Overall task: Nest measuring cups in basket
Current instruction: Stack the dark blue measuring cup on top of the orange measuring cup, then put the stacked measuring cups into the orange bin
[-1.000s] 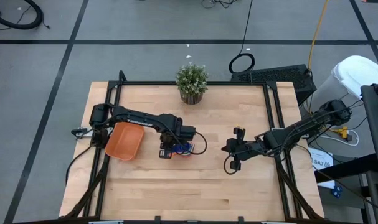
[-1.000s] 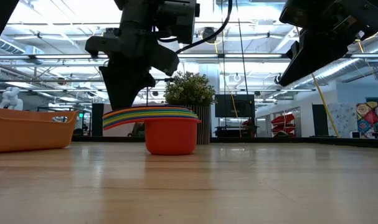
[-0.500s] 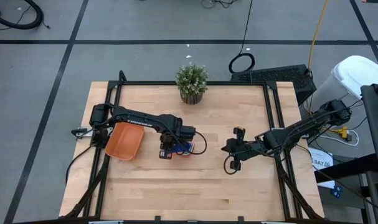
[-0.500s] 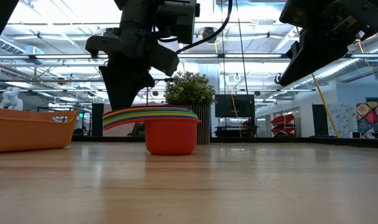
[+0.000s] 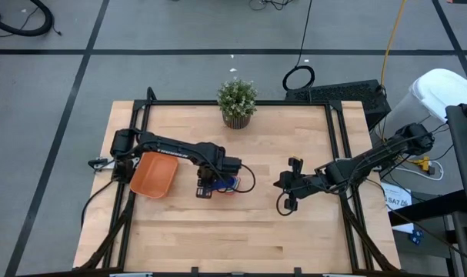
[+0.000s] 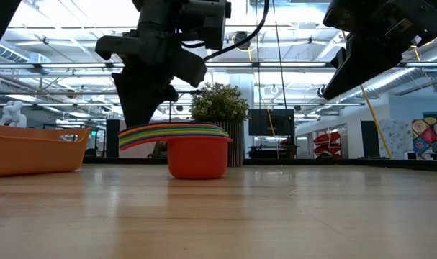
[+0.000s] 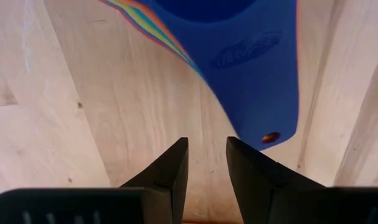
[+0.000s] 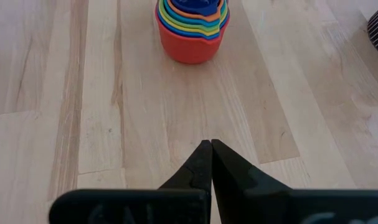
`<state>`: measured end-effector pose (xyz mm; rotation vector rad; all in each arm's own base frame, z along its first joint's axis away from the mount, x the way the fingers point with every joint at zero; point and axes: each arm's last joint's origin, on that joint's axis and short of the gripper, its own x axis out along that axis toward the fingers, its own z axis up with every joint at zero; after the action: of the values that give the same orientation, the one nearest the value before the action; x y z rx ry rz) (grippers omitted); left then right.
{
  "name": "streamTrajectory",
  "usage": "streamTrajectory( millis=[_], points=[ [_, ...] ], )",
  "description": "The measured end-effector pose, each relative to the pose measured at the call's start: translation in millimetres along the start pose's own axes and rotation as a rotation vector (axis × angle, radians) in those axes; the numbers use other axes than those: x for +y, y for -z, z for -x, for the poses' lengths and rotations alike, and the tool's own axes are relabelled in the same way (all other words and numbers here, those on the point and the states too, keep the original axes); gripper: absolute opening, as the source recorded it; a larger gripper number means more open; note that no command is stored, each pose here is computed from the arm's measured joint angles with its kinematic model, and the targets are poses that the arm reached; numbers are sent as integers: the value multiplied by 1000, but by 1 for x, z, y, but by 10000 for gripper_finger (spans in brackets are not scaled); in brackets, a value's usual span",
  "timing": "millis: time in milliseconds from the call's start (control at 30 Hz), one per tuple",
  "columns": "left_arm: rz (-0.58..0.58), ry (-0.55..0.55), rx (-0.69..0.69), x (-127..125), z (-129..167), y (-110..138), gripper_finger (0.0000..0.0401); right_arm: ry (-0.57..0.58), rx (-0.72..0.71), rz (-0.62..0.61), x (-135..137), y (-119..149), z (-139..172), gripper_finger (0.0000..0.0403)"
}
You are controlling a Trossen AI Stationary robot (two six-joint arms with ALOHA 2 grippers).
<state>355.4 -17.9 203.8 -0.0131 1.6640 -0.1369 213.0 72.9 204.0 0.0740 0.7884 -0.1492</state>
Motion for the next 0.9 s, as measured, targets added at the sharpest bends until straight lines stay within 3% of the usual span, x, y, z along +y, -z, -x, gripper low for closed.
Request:
streamTrajectory(
  millis=[167,333,567,900],
  points=[
    [4,-44,40,1,3,5,111,0,0,0,0,0,0,0],
    [17,-119,59,1,24,6,111,1,0,2,0,0,0,0],
    [106,-114,-113,-7,55,-8,113,1,0,0,0,0,0,0],
    [46,-115,-189,-39,58,-14,175,2,0,1,0,0,0,0]
  ],
)
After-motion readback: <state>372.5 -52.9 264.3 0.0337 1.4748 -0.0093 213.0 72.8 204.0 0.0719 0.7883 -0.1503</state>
